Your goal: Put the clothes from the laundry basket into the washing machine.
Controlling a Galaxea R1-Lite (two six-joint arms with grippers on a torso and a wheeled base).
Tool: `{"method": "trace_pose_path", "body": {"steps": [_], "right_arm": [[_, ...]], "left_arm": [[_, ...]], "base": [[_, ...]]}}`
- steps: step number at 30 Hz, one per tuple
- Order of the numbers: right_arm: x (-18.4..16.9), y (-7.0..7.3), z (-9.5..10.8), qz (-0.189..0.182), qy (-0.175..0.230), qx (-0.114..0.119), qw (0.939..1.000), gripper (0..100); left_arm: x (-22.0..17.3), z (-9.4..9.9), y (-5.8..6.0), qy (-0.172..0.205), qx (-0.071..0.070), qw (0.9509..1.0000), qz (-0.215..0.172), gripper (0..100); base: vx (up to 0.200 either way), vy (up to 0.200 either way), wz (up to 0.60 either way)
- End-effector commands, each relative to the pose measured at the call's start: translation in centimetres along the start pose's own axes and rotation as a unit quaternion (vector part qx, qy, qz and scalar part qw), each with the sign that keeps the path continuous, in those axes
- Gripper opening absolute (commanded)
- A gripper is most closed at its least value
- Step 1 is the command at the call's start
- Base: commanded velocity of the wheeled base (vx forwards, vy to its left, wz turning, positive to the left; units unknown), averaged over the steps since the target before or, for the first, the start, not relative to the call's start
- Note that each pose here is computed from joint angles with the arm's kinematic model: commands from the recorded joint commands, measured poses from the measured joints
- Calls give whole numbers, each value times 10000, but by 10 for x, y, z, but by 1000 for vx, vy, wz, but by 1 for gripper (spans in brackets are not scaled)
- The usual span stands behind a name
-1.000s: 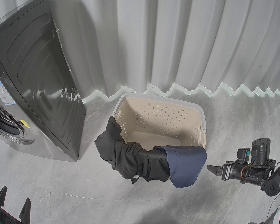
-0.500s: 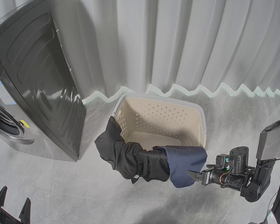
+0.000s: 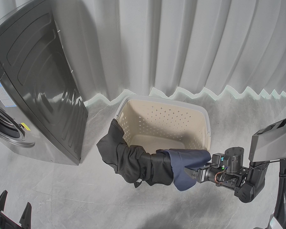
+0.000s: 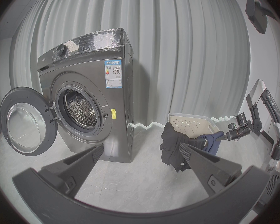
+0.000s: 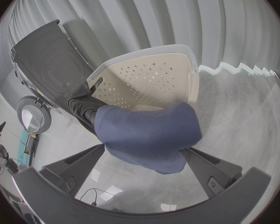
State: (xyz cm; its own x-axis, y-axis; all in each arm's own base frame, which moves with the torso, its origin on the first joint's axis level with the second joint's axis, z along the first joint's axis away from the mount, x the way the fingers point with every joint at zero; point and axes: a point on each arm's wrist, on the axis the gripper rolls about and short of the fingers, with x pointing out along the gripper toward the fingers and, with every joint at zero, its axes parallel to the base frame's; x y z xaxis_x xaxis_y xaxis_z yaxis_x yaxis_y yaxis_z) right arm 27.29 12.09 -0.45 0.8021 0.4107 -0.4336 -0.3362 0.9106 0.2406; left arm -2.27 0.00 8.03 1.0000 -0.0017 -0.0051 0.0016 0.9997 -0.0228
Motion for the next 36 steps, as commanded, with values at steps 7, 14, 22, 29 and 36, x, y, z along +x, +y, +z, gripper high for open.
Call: {"method": "trace_pose_path", "body": {"steps": [7, 14, 22, 29, 36], "right_arm": [[24, -7, -3, -49, -76, 21, 10000, 100], [30, -10, 5, -78, -289, 38, 9995, 100], [31, -10, 7, -28, -497, 16, 9988, 0], [22, -10, 0, -48, -352, 15, 9994, 0], [-13, -1, 13, 48, -446, -18, 9990, 0]], "left_arm": [[0, -4, 0, -10, -1, 10000, 1, 100], [0, -4, 0, -10, -1, 10000, 1, 100], [0, -4, 0, -10, -1, 10000, 1, 100], [0, -4, 0, -10, -1, 10000, 1, 100], [0, -4, 0, -10, -1, 10000, 1, 100]], "base": [[0, 0, 0], [0, 0, 0], [0, 0, 0], [0, 0, 0], [0, 0, 0]]}}
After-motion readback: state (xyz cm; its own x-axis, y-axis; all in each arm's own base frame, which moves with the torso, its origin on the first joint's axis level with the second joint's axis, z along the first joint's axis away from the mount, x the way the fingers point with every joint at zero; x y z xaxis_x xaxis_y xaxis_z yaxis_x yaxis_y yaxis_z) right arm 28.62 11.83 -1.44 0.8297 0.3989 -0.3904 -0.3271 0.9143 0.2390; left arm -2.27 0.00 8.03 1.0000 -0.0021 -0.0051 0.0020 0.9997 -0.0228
